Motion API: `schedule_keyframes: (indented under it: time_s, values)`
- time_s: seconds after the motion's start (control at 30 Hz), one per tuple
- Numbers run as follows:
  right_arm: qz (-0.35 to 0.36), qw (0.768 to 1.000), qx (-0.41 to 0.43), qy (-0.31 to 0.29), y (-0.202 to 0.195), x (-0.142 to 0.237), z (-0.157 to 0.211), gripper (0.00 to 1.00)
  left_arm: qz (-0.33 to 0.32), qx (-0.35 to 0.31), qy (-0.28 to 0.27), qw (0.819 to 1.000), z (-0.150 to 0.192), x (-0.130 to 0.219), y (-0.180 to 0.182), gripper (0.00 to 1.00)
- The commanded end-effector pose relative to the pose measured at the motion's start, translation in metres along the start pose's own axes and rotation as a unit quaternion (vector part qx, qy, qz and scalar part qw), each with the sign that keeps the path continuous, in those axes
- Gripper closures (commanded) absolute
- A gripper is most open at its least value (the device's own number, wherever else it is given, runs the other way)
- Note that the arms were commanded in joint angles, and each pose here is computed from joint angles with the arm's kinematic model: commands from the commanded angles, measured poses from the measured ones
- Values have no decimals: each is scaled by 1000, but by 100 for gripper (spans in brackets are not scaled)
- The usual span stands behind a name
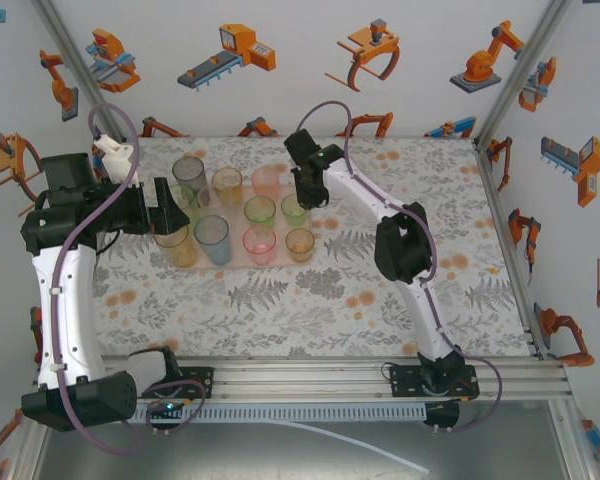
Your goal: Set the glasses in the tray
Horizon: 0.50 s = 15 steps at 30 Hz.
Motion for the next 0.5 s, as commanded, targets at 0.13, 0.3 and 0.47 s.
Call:
schedule_keyframes:
  time_s: [0.13, 0.3, 0.47]
  values:
    - [-5, 1000, 9, 3, 6, -2, -1, 83, 9, -1, -5, 1000, -2, 0, -1, 3]
    - [-4, 1000, 11, 7, 6, -3, 0, 78, 9, -2, -6, 1000, -2, 1, -2, 3]
    - [4, 1000, 11, 2, 4, 0, -1, 75, 9, -4, -6, 1000, -2, 1, -2, 3]
Point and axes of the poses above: each hand's point on the last joint's axis, 136 mm out from that joint toward the fingers, its own x axis back along the fingers, its own y axis along the line the jaws close on, z = x × y, the point moved 4 cm from there along x, back along the fingers, and after that the axes turned 2 degrees about x, right-handed, at the moved point
